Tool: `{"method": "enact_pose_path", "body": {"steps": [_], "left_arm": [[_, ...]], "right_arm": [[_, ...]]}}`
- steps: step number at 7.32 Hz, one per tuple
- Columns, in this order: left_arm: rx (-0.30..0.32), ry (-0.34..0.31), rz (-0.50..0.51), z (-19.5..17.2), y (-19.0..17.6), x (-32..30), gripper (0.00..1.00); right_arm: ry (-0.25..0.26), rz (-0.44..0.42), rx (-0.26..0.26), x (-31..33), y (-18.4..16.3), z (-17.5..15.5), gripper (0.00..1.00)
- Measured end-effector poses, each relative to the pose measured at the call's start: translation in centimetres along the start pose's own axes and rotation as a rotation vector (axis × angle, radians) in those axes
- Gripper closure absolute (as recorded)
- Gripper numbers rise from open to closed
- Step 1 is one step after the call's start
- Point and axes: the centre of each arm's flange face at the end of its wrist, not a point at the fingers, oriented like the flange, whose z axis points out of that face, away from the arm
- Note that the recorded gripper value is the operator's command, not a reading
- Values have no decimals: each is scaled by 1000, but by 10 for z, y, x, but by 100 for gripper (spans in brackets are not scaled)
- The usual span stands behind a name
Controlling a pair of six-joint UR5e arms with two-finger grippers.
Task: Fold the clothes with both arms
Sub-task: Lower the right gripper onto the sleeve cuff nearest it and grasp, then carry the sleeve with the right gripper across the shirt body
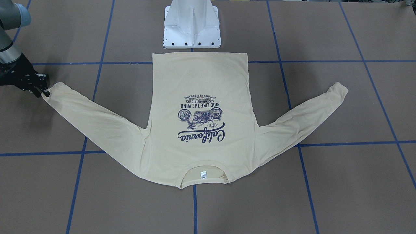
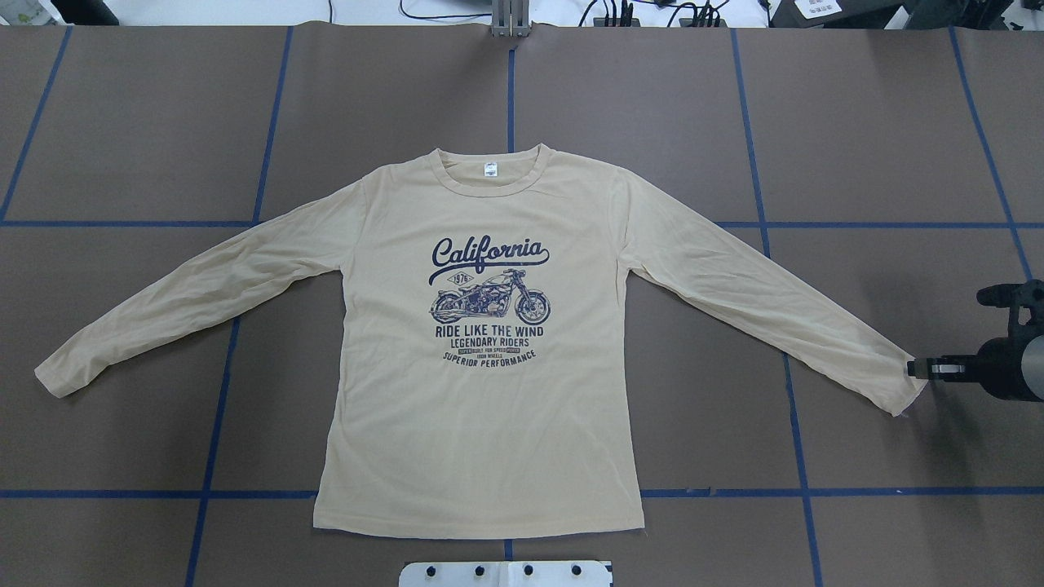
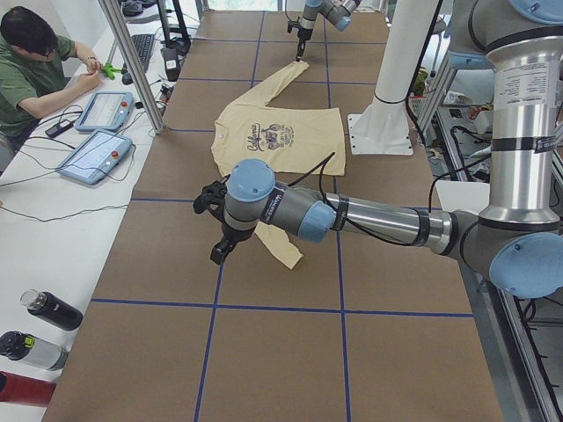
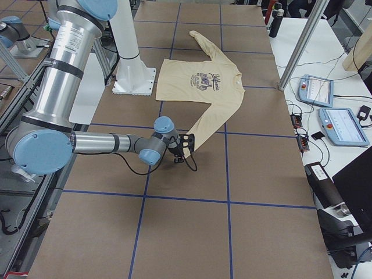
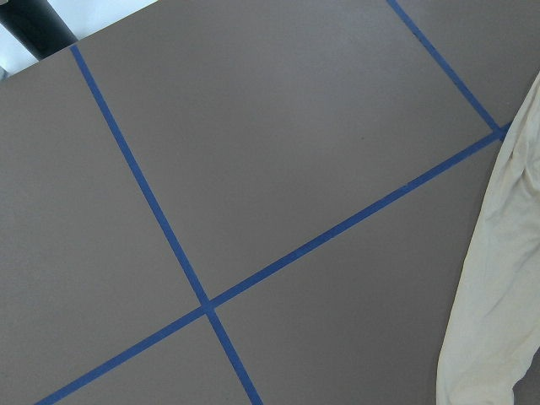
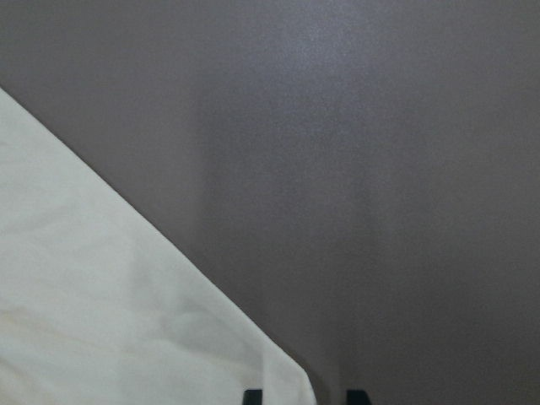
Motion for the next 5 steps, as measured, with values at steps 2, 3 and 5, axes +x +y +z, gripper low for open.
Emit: {"method": "enact_pose_path", "body": {"steps": [2,3,5], "left_arm": [[0,1,-1,0,0,0,0],[-1,1,-2,1,1,0,0],[-2,2,-2,1,1,0,0]], "right_arm": [[3,-3,-4,0,2,2,100],[4,8,-5,0,2,3,100],[-7,84,-9,-6,2,3,100]]}}
